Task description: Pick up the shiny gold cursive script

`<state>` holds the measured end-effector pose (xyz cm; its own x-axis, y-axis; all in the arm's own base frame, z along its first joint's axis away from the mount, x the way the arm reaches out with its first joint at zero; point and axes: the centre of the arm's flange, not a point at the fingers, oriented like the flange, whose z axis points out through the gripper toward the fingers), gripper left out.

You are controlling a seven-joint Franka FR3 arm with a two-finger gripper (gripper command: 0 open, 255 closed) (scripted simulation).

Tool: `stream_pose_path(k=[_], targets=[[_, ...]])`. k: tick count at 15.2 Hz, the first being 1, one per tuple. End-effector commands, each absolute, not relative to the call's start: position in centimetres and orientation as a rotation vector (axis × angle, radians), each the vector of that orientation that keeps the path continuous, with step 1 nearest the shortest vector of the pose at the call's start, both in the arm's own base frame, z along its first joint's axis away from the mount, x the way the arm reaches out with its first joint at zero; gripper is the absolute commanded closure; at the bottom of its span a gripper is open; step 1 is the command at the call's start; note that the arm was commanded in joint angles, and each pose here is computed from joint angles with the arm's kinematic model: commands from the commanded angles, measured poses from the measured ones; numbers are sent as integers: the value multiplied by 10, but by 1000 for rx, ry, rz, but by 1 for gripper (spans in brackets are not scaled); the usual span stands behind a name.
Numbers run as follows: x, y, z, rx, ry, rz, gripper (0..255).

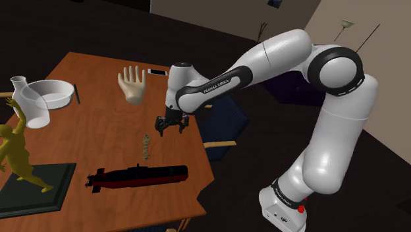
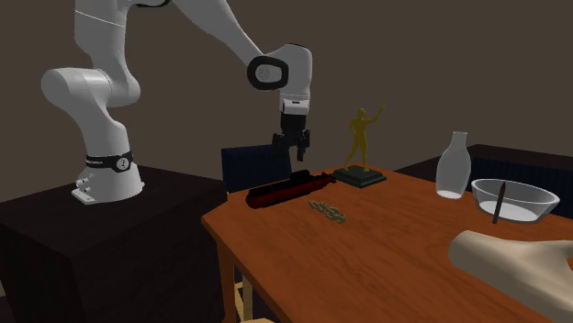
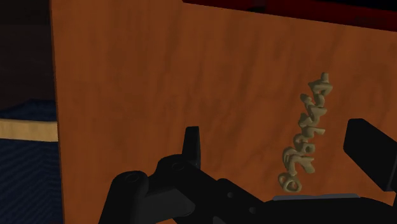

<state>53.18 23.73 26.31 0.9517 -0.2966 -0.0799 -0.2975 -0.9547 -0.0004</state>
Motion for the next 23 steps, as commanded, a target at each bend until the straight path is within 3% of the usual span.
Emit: stream_pose_path(k=[1,12,21,22,23], targets=[[545,250,242,-3093,483,120,0],[618,313,141,-3107,540,112,0],[618,313,101,-3107,540,112,0],[619,314,102,-3107,540,112,255],[619,314,102,-3107,540,112,255]])
